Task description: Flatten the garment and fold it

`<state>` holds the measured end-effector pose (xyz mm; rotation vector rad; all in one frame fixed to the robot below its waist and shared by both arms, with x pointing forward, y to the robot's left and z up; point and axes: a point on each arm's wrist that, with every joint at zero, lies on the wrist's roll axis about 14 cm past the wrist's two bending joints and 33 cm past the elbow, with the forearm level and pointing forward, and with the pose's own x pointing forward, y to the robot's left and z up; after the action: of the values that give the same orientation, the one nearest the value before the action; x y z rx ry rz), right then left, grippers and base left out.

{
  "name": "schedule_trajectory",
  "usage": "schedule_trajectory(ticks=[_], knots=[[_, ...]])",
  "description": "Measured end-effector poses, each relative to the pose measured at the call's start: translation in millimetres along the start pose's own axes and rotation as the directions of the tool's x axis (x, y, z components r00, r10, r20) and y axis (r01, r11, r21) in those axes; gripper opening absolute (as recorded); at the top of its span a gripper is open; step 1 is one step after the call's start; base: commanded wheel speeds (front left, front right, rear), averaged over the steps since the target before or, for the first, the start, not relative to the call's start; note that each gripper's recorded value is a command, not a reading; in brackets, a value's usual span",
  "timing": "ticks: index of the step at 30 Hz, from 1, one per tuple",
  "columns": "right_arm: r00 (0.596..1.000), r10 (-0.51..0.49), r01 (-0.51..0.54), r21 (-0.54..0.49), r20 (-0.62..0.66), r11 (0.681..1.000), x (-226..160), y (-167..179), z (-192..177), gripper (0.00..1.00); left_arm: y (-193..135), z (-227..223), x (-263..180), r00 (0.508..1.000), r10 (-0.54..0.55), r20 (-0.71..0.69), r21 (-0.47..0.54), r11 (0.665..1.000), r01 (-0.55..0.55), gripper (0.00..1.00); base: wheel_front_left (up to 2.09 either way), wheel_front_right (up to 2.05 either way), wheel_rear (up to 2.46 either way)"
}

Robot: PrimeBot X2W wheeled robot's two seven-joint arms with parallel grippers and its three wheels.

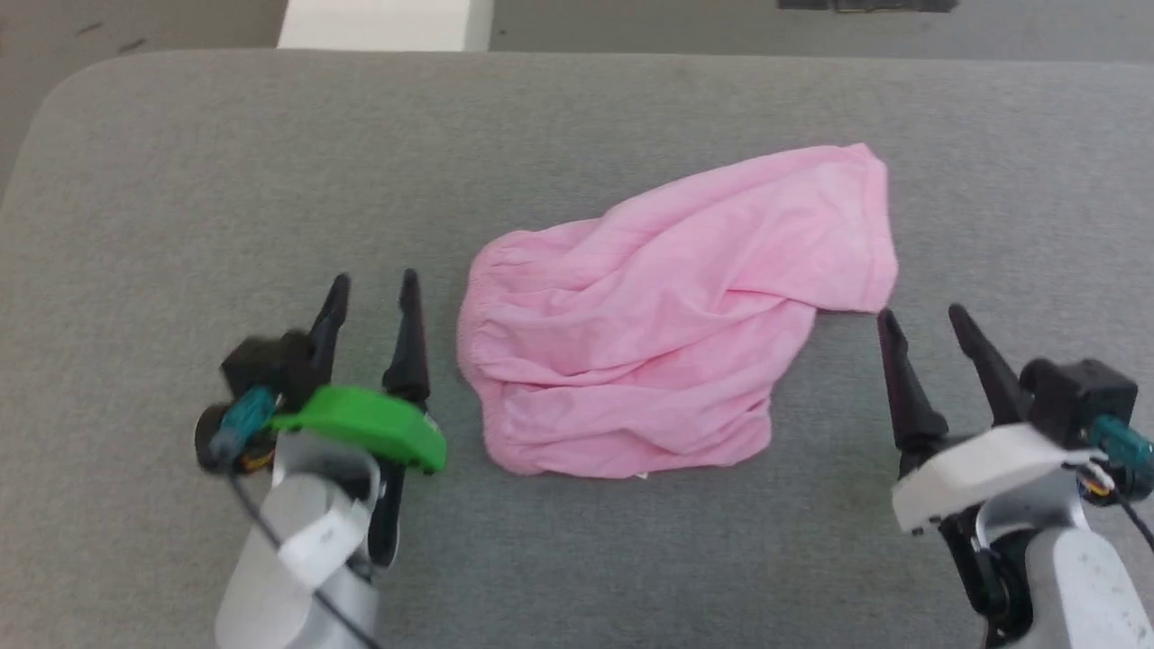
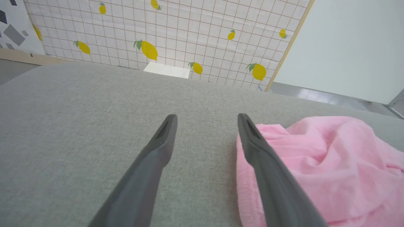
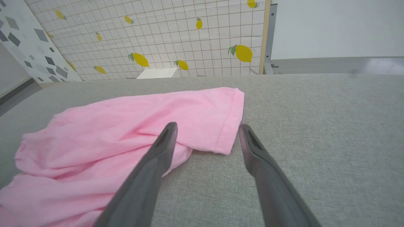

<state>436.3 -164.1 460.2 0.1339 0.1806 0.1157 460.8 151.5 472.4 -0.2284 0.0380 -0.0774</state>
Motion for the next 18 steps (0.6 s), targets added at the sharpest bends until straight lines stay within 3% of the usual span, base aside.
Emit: schedule_trajectory(ticks=[5,9,15,18], knots=[[0.999,-0.042,0.042,0.004,0.009,0.999,-16.7,-11.0,3.2,1.0,-36.1,-2.7,44.2,0.988,-0.091,-0.122,0.025,0.995,0.095,1.0,0.0,0.0,0.0],[0.999,-0.049,0.049,0.016,0.002,0.999,-19.6,-13.5,1.6,1.0,-49.8,-23.2,68.9,0.95,-0.116,-0.29,0.074,0.987,0.143,1.0,0.0,0.0,0.0],[0.998,-0.056,0.056,0.031,-0.014,0.998,-17.9,-16.4,-4.2,1.0,-33.4,-80.4,75.9,0.795,-0.019,-0.606,0.245,0.947,0.209,1.0,0.0,0.0,0.0],[0.997,-0.068,0.069,0.033,-0.029,0.997,-18.4,-20.5,-9.3,1.0,-26.9,-94.0,77.0,0.728,0.029,-0.685,0.305,0.919,0.25,1.0,0.0,0.0,0.0]])
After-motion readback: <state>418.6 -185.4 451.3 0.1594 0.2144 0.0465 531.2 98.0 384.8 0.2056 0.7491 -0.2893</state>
